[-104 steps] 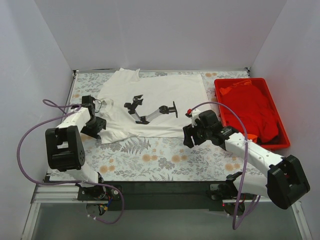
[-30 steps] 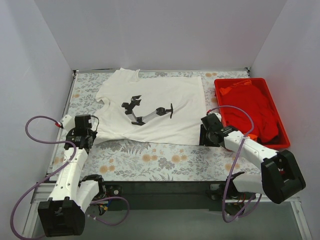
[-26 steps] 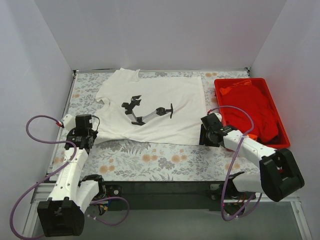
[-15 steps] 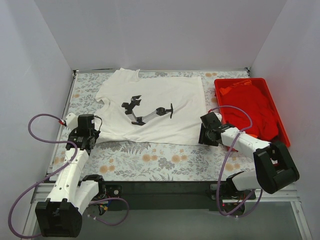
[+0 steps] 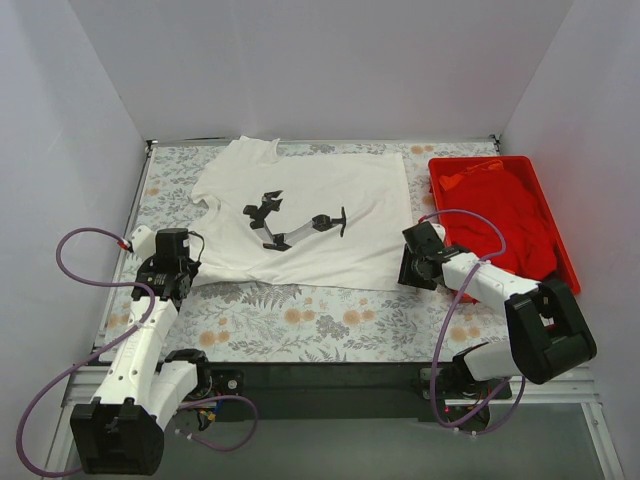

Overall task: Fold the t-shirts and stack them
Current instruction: Flatten the tshirt out

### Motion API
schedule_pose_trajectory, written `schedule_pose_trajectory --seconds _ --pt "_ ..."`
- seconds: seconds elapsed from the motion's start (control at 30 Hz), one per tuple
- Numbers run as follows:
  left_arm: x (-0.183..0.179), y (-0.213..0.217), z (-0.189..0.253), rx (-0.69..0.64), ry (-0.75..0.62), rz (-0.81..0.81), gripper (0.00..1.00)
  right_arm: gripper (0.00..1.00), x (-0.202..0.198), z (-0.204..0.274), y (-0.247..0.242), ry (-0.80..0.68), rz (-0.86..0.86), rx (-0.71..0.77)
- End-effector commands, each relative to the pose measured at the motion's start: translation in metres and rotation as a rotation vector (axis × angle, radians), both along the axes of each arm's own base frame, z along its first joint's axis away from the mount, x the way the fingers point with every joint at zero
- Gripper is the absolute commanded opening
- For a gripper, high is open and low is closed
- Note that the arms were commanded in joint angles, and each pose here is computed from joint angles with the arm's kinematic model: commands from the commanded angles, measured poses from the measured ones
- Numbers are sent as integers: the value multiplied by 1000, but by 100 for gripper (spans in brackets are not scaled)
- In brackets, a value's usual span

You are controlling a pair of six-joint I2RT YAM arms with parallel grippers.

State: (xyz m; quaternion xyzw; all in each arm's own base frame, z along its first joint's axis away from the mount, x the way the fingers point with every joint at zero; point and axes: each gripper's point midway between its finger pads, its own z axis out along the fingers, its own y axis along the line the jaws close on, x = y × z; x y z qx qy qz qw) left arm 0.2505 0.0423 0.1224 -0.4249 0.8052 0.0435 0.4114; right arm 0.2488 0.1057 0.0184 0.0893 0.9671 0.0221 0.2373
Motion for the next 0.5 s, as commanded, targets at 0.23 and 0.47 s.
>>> schedule_pose_trajectory --seconds 0.23,0.47 --pt "2 4 8 26 -37 12 0 53 -62 -29 -26 254 -14 -98" --pt "2 4 11 29 -48 6 0 50 -68 -31 -22 315 14 -154"
